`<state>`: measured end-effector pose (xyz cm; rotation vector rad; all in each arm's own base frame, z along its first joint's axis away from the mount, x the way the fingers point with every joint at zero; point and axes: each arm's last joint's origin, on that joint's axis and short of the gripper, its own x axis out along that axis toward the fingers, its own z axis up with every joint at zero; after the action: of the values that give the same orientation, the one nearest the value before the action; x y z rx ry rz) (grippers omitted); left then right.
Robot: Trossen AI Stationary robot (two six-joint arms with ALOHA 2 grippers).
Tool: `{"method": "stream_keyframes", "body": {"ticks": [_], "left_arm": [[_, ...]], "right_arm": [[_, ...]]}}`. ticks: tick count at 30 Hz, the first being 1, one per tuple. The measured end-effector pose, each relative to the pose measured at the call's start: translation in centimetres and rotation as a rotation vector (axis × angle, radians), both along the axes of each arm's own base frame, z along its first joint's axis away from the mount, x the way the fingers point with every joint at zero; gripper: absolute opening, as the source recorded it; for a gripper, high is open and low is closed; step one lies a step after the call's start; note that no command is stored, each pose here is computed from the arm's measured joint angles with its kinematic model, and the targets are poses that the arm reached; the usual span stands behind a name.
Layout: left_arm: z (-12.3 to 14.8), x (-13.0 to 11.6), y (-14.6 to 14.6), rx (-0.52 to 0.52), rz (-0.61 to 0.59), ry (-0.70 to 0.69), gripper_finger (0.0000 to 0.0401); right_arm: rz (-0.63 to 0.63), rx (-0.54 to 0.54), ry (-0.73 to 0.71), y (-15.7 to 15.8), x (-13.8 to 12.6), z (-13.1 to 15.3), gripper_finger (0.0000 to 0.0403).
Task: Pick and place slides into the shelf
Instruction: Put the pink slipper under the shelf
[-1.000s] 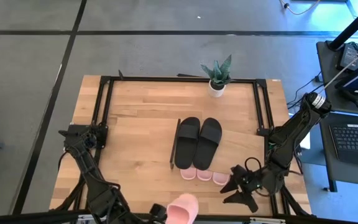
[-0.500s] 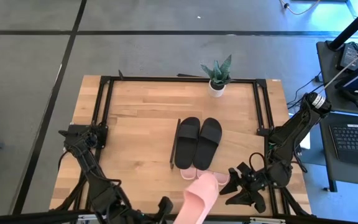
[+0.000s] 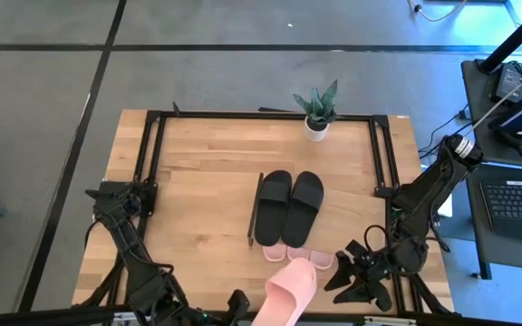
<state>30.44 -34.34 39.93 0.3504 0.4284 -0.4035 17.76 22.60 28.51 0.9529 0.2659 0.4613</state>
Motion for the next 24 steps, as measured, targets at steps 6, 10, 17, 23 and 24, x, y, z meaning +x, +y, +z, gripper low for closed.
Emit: {"method": "stream_keyframes", "body": {"ticks": [6, 10, 17, 23, 24], "left_arm": [[0.0, -0.8, -0.7, -0.004, -0.026, 0.002, 0.0], [0.0, -1.1, -0.9, -0.009, -0.031, 0.004, 0.0], [0.0, -1.1, -0.9, -0.011, -0.034, 0.006, 0.0], [0.0, -1.1, -0.9, -0.01, -0.034, 0.006, 0.0], [0.0, -1.1, -0.9, -0.011, -0.034, 0.006, 0.0]], "right_arm": [[0.002, -0.026, 0.014, 0.3, -0.4, -0.3, 0.0218], [-0.048, -0.049, 0.001, 0.0, -0.2, -0.3, 0.0218], [-0.12, -0.047, -0.001, -1.1, 1.2, -0.2, 0.0218], [-0.151, -0.053, -0.027, -2.1, 2.5, 0.3, 0.0218], [-0.148, -0.059, -0.036, -2.3, 2.7, 0.5, 0.0218]]}}
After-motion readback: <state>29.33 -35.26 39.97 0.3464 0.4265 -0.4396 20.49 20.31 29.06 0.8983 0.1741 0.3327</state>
